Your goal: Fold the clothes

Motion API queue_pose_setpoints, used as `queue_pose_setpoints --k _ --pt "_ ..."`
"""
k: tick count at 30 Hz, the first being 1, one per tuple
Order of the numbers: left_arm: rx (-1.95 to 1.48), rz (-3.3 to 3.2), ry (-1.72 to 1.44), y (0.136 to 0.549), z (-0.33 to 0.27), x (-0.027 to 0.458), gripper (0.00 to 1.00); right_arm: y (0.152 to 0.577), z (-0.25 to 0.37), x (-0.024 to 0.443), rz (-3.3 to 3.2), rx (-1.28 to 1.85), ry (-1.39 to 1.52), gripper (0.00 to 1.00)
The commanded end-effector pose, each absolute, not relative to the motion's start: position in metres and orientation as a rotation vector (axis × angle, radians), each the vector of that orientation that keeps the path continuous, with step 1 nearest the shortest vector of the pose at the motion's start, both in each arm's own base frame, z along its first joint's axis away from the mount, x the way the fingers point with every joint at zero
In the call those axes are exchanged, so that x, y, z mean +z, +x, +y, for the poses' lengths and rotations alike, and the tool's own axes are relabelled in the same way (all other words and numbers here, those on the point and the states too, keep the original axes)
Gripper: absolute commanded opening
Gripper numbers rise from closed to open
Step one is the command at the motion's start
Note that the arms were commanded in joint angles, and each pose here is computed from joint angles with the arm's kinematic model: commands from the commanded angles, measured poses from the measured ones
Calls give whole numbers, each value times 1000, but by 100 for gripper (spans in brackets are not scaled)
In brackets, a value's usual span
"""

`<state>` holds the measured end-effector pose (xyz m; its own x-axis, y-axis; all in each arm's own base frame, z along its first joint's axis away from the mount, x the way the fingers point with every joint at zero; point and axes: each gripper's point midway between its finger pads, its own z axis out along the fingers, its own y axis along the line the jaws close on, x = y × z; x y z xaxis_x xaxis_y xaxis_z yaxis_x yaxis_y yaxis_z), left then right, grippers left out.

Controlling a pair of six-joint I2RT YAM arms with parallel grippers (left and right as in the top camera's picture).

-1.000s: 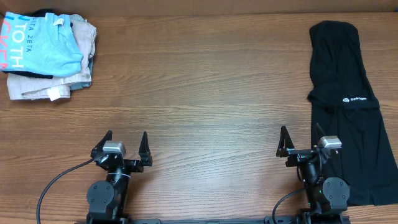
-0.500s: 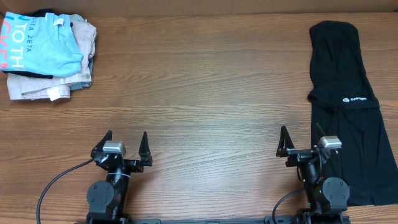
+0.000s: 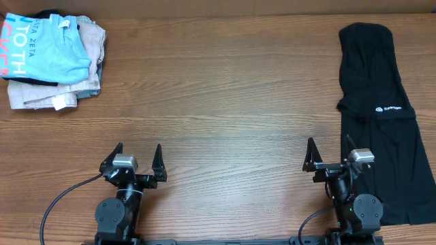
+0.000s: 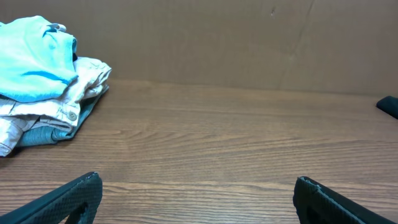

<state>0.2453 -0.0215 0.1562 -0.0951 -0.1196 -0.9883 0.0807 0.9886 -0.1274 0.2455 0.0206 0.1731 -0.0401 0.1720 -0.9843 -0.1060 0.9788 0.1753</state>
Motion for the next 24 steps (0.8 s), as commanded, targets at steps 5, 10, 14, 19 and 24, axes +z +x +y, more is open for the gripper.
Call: queue_pose_setpoints --k 5,10,14,19,24 --pt "-155 1647 -18 245 -21 157 100 245 24 179 1563 240 35 100" --pt "-100 1643 -64 246 -10 157 100 245 27 176 1575 256 19 100" --pt "-81 1636 -84 246 -6 158 100 245 28 176 1574 259 16 100" --pt "-73 1641 -84 246 -5 158 100 244 31 179 1562 274 -2 100" --pt "-103 1590 -146 243 -1 181 100 241 38 192 1527 304 -39 100"
